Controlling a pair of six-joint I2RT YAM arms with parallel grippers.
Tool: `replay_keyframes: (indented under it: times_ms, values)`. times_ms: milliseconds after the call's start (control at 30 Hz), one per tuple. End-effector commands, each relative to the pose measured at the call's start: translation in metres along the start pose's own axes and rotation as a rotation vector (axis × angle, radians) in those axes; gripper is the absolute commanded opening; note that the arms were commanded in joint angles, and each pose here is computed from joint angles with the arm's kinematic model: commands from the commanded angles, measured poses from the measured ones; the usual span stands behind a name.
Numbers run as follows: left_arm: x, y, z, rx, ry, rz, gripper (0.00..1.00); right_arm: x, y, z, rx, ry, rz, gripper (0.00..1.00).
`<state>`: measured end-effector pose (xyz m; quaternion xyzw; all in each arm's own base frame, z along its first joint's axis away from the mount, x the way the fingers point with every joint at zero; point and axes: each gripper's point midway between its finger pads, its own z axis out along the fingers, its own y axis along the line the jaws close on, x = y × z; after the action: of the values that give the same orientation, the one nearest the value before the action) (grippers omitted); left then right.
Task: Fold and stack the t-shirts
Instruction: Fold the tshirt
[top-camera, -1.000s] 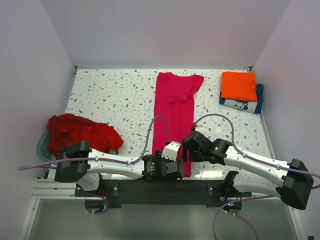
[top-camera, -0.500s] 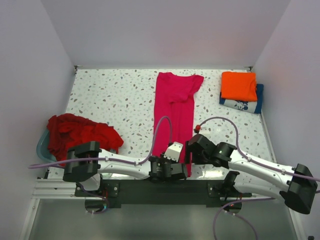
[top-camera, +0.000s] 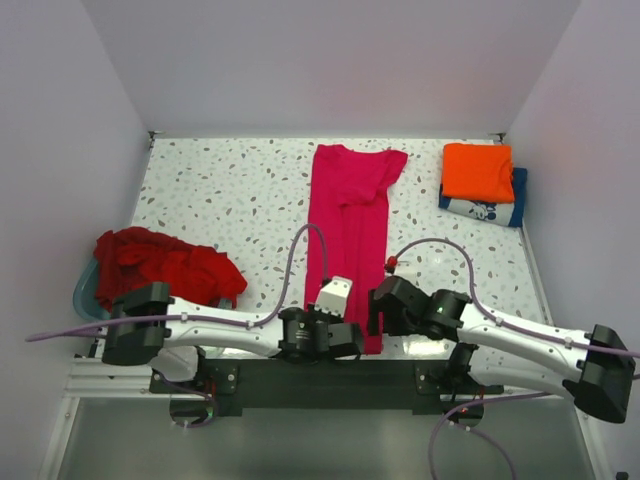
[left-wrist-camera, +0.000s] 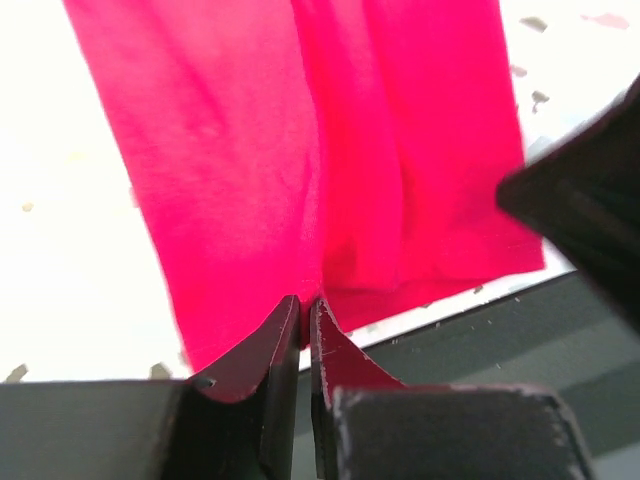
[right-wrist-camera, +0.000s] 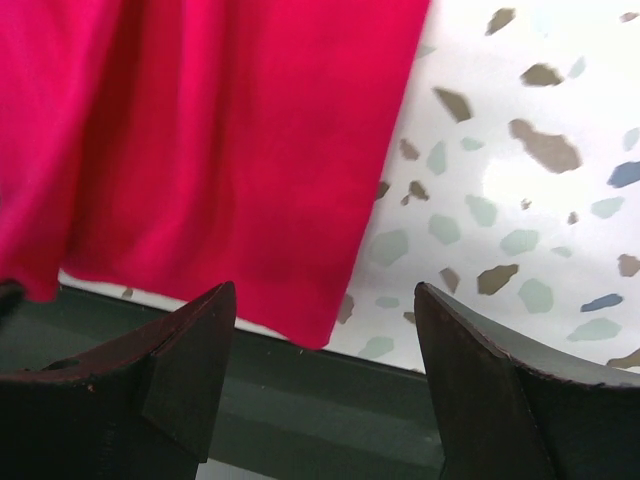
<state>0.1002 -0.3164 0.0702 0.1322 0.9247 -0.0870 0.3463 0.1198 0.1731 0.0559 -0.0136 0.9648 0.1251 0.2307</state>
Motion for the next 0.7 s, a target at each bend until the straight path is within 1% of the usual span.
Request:
replay_keyframes:
  times_ms: [0, 200, 233, 267, 367, 500, 567, 667]
  values:
    - [-0.018, 0.031, -0.016, -0.033, -0.067, -0.109, 0.12, -0.005, 0.018, -0.006, -0.024, -0.038, 0.000, 0.75]
    - [-0.014, 0.081, -0.016, -0.094, -0.053, -0.216, 0.11, -0.005, 0.061, -0.014, -0.085, -0.096, -0.035, 0.72]
    - [-0.013, 0.086, -0.016, -0.100, -0.048, -0.224, 0.11, -0.002, 0.071, -0.017, -0.104, -0.102, -0.061, 0.72]
    - [-0.011, 0.094, -0.015, -0.108, -0.047, -0.237, 0.11, -0.003, 0.075, -0.014, -0.088, -0.118, -0.077, 0.71]
    - [-0.010, 0.099, -0.015, -0.093, -0.048, -0.251, 0.10, -0.005, 0.101, -0.019, -0.120, -0.148, -0.124, 0.68]
    - [-0.008, 0.104, -0.014, -0.090, -0.041, -0.262, 0.10, 0.005, 0.130, -0.008, -0.124, -0.138, -0.199, 0.65]
    - [-0.005, 0.105, -0.012, -0.089, -0.037, -0.260, 0.10, 0.007, 0.136, -0.002, -0.115, -0.137, -0.220, 0.64]
    - [-0.004, 0.104, -0.011, -0.080, -0.034, -0.265, 0.09, 0.012, 0.132, 0.014, -0.059, -0.131, -0.248, 0.62]
